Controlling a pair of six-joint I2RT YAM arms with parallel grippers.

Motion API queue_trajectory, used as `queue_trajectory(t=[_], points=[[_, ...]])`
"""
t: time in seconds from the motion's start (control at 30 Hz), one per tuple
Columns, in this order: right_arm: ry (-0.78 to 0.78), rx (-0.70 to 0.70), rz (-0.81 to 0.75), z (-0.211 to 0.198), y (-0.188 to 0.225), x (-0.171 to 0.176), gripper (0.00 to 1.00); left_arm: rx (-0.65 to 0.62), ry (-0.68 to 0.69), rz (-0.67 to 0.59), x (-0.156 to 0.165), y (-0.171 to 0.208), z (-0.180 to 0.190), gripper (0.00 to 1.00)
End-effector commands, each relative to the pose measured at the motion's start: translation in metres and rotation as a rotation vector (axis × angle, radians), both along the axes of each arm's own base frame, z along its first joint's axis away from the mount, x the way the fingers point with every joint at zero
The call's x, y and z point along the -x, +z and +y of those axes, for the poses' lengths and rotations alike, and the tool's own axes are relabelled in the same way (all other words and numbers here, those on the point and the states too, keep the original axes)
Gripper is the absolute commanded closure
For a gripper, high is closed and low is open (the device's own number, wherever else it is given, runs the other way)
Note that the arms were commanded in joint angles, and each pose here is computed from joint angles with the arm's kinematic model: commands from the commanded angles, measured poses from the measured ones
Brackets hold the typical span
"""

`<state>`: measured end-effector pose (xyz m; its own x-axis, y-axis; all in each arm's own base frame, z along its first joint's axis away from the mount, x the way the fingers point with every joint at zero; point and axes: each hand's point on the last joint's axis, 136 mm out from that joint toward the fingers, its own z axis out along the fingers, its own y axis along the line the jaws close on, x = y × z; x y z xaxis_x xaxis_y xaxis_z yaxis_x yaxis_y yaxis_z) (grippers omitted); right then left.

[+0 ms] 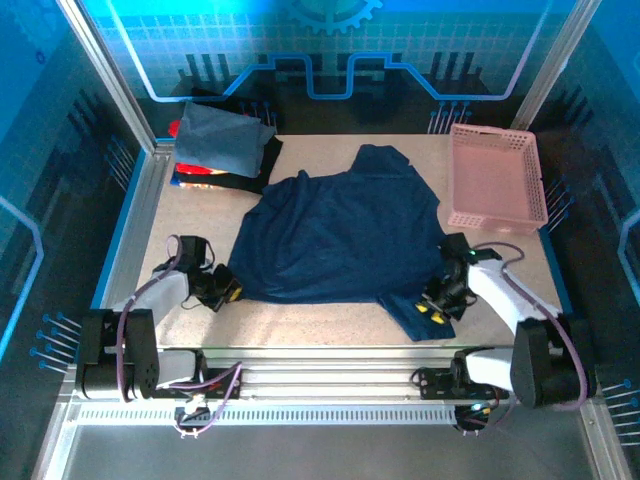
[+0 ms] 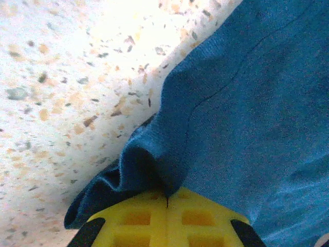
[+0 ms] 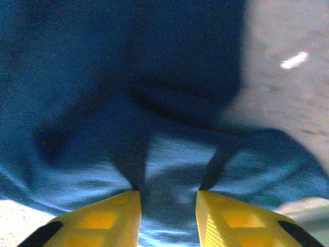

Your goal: Fold and stack the t-shirts

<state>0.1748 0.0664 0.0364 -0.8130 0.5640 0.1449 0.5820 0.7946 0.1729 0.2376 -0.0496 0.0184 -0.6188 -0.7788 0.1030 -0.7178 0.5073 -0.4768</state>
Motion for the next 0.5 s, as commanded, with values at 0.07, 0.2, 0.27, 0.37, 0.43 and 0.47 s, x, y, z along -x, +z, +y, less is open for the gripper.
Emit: queue_trajectory(t=[0.07,0.2,0.27,0.37,0.43,0.47], points=[[0.198,-0.138,-0.091,0.068,0.011,-0.034,0.70,-0.017,-0.001,-0.017,0.003,0.009,0.010,1.00],[0.250,-0.183,-0.191,0.086,0.039,-0.050,0.55,-0.013,0.027,-0.028,0.004,0.014,0.019,0.99],[0.245,-0.091,-0.200,0.066,0.055,-0.052,0.51,-0.020,0.026,-0.036,0.004,0.017,0.021,0.99],[0.126,0.042,-0.113,0.008,0.056,-0.039,0.49,0.001,0.020,-0.048,0.001,0.018,0.018,0.99],[0.062,0.057,-0.101,-0.016,0.050,-0.036,0.51,0.013,0.021,-0.057,-0.001,0.018,0.016,0.99],[0.042,0.050,-0.108,-0.022,0.048,-0.040,0.51,0.017,0.020,-0.062,-0.002,0.018,0.016,0.99]])
